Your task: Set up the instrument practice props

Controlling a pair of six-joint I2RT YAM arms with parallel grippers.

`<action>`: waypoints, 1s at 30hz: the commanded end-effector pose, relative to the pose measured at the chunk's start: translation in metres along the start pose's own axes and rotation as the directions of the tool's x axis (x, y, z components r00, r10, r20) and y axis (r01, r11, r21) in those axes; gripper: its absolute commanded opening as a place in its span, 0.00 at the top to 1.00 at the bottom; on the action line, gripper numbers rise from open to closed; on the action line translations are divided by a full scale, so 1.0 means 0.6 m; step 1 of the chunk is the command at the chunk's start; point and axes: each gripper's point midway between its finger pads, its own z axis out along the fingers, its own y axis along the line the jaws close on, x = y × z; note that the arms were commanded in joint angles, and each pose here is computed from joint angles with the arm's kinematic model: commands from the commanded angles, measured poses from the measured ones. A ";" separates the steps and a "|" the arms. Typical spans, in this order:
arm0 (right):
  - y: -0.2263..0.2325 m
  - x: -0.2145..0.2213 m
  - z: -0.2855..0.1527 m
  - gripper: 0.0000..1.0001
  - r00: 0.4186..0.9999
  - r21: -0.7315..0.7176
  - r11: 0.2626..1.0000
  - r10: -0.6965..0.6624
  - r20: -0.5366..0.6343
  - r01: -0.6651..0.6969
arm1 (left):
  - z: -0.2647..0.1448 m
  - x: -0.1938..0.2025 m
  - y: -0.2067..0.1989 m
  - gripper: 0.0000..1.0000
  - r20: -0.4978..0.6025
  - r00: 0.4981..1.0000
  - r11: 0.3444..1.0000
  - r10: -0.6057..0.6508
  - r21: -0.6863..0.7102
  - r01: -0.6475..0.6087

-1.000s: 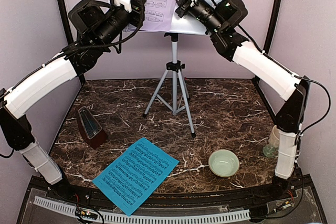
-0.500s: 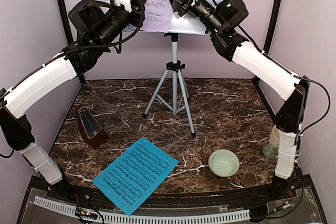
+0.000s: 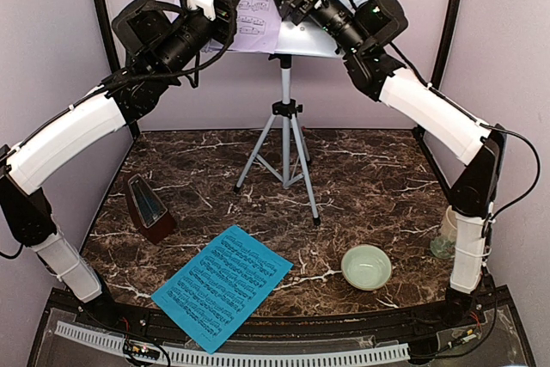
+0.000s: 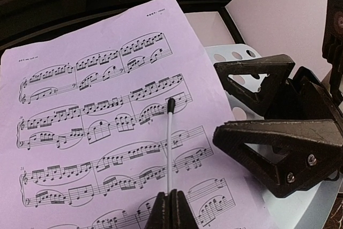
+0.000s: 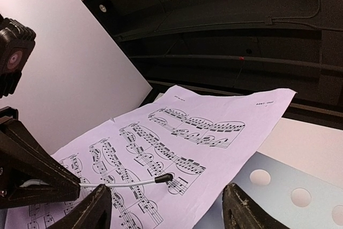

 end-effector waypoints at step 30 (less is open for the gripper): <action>-0.027 -0.039 -0.006 0.00 0.998 0.076 0.996 0.042 0.048 -0.045 | -0.023 -0.056 0.039 0.68 0.058 0.998 0.998 -0.036 -0.044 0.039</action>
